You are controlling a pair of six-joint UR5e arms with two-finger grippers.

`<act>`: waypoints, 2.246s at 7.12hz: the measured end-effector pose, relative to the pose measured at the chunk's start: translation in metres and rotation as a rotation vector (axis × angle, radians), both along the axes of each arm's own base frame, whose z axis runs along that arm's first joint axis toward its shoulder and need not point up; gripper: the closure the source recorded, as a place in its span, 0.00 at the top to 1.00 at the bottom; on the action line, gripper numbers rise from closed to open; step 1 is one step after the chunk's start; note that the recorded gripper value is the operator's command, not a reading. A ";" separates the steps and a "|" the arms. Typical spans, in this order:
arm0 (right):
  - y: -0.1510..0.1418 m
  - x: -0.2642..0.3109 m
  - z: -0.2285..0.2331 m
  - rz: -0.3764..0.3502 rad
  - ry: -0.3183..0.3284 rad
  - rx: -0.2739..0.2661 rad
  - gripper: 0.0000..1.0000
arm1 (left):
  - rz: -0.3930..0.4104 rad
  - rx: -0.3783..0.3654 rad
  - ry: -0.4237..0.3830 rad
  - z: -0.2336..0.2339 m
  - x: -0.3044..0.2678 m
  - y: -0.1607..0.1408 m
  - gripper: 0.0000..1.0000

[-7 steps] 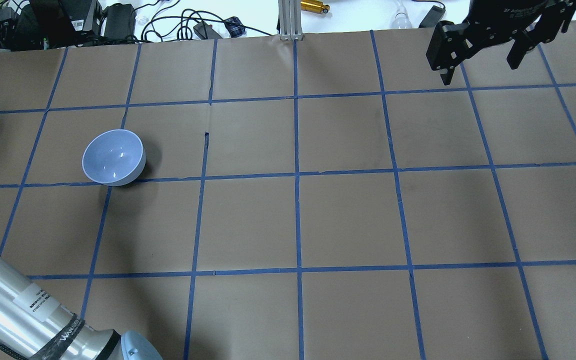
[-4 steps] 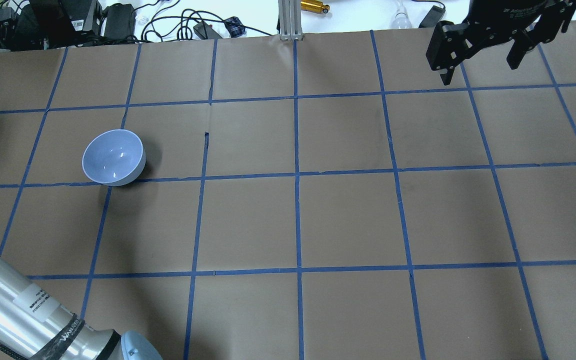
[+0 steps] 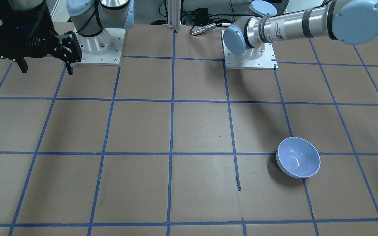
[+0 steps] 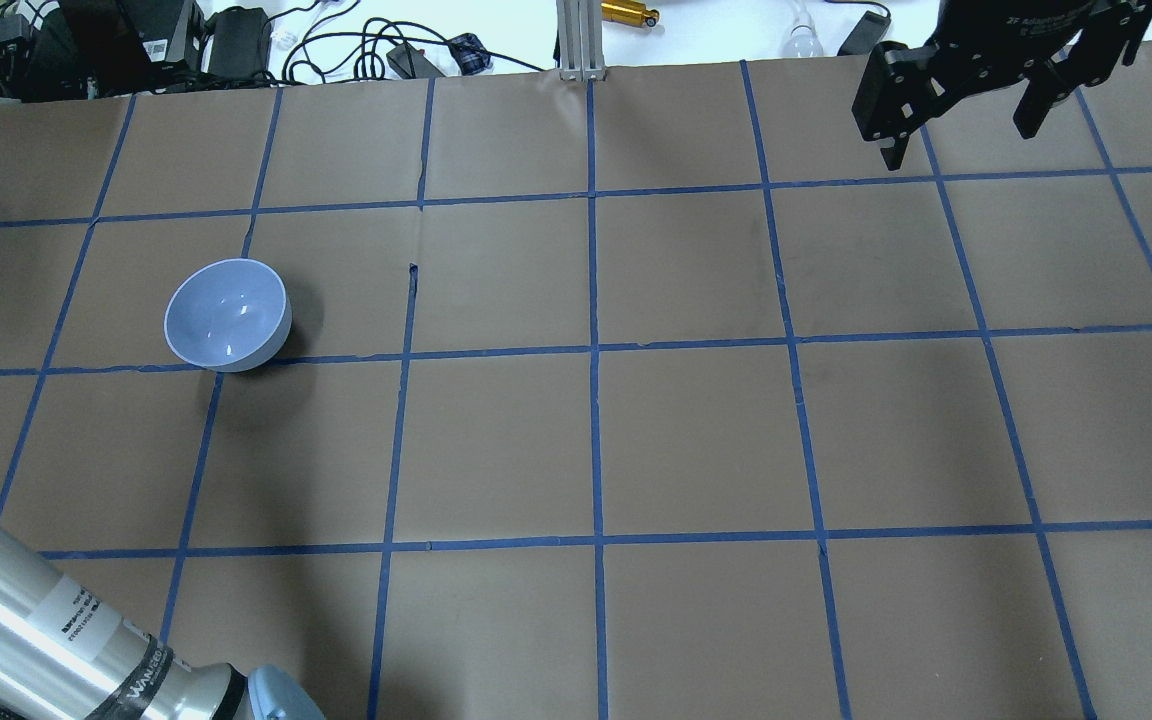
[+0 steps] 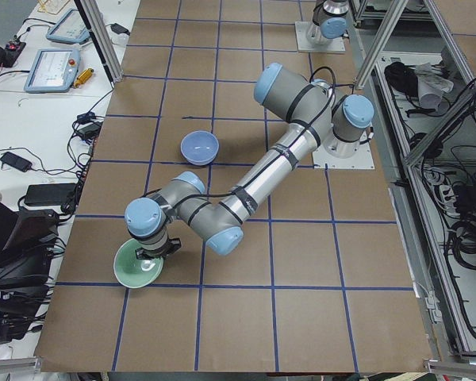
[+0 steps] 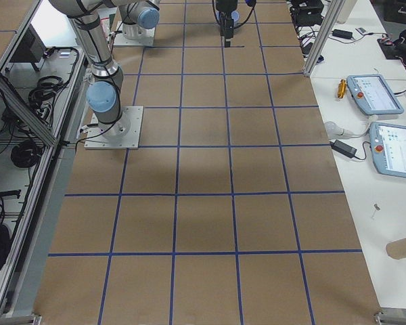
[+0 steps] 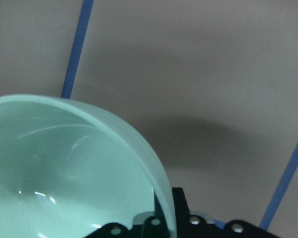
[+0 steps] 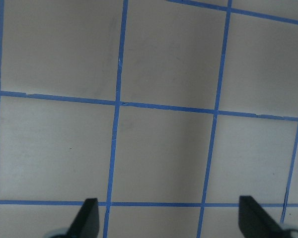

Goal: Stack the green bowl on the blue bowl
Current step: 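Lift the pale green bowl and carry it over the light blue bowl, then lower the pale green bowl into the light blue bowl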

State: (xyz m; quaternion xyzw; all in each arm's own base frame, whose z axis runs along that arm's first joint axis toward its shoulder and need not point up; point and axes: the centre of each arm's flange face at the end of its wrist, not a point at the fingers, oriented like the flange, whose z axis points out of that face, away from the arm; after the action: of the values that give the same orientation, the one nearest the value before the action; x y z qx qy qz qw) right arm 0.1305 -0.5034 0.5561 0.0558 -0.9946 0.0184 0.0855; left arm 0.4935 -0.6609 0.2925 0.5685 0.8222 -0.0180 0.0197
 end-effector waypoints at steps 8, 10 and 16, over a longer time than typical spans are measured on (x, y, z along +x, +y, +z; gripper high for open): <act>0.000 0.000 0.000 0.000 0.000 0.000 1.00 | 0.380 0.048 0.055 0.084 -0.302 -0.025 0.00; 0.000 0.000 0.000 0.000 0.000 0.000 1.00 | 0.477 0.071 0.058 0.079 -0.363 -0.003 0.00; 0.000 0.000 0.000 0.000 0.000 0.000 1.00 | 0.626 -0.090 -0.020 0.007 -0.470 0.095 0.00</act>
State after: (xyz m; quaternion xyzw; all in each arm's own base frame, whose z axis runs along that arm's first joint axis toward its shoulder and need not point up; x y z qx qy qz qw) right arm 0.1307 -0.5033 0.5561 0.0560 -0.9946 0.0184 0.0855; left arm 0.0239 -0.5656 0.2992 0.2865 0.9554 -0.0417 0.0576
